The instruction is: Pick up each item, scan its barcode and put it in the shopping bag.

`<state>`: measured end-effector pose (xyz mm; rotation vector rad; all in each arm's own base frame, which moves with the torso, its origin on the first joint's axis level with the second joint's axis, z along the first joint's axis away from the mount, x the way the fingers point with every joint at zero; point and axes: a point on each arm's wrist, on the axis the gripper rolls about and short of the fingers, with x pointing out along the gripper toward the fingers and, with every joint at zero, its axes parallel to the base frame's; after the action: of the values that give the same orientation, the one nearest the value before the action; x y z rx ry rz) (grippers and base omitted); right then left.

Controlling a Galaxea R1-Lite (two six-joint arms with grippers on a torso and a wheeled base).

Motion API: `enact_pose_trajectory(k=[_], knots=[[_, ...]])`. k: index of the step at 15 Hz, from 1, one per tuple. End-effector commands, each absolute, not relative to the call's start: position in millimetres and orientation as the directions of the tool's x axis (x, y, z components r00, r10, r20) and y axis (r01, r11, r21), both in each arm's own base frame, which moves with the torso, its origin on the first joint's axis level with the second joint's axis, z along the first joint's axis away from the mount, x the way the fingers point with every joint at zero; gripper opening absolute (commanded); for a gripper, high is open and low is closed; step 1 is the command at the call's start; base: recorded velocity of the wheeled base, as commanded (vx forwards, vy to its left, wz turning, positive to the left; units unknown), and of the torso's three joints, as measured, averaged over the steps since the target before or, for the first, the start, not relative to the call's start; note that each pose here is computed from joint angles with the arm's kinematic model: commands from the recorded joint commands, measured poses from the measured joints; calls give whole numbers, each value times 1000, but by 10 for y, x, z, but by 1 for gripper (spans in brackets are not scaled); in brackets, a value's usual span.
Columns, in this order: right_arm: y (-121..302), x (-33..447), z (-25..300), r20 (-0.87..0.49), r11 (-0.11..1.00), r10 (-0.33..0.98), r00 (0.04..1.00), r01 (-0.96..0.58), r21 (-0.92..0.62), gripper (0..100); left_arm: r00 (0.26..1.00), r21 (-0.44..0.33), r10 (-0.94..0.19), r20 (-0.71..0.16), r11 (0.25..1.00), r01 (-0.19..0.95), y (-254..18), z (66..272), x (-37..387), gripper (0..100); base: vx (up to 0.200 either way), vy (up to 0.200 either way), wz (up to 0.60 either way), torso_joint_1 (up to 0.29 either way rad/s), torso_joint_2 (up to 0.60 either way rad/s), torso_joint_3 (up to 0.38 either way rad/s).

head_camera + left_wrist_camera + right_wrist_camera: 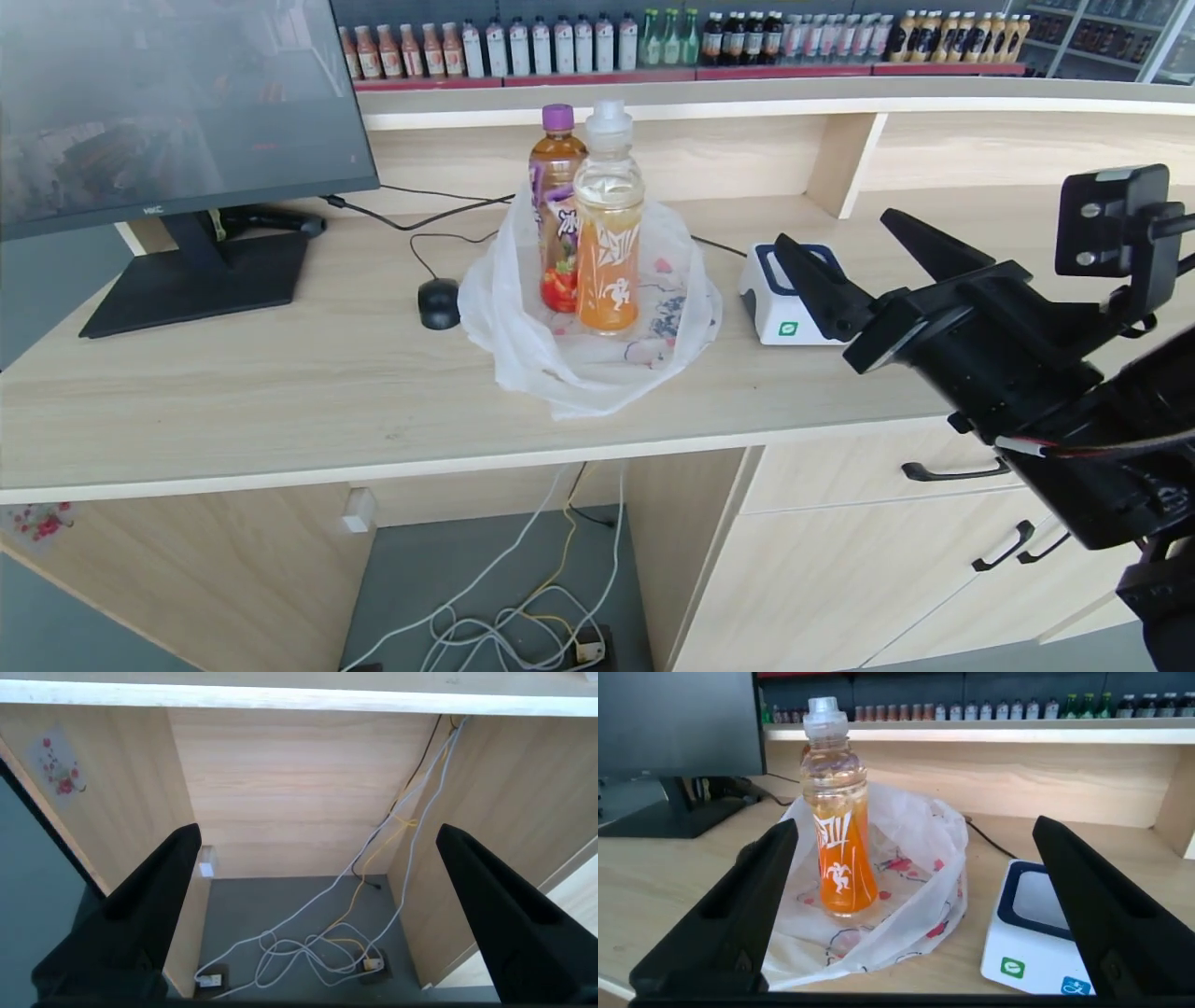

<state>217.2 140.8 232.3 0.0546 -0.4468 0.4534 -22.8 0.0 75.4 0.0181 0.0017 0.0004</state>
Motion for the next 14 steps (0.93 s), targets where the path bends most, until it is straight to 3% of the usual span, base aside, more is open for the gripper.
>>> enact_pose_trajectory(k=[1,14], knots=[[1445,2225,2274,414,899,416,809,-436,-51,100,1000,17,0,-3,1000,0,0,754,-227,100,0,-200,0,12,12,2],[1528,2341,2251,412,897,419,809,-440,-49,100,1000,9,0,-2,1000,0,0,753,-228,100,0,-200,0,2,3,1]])
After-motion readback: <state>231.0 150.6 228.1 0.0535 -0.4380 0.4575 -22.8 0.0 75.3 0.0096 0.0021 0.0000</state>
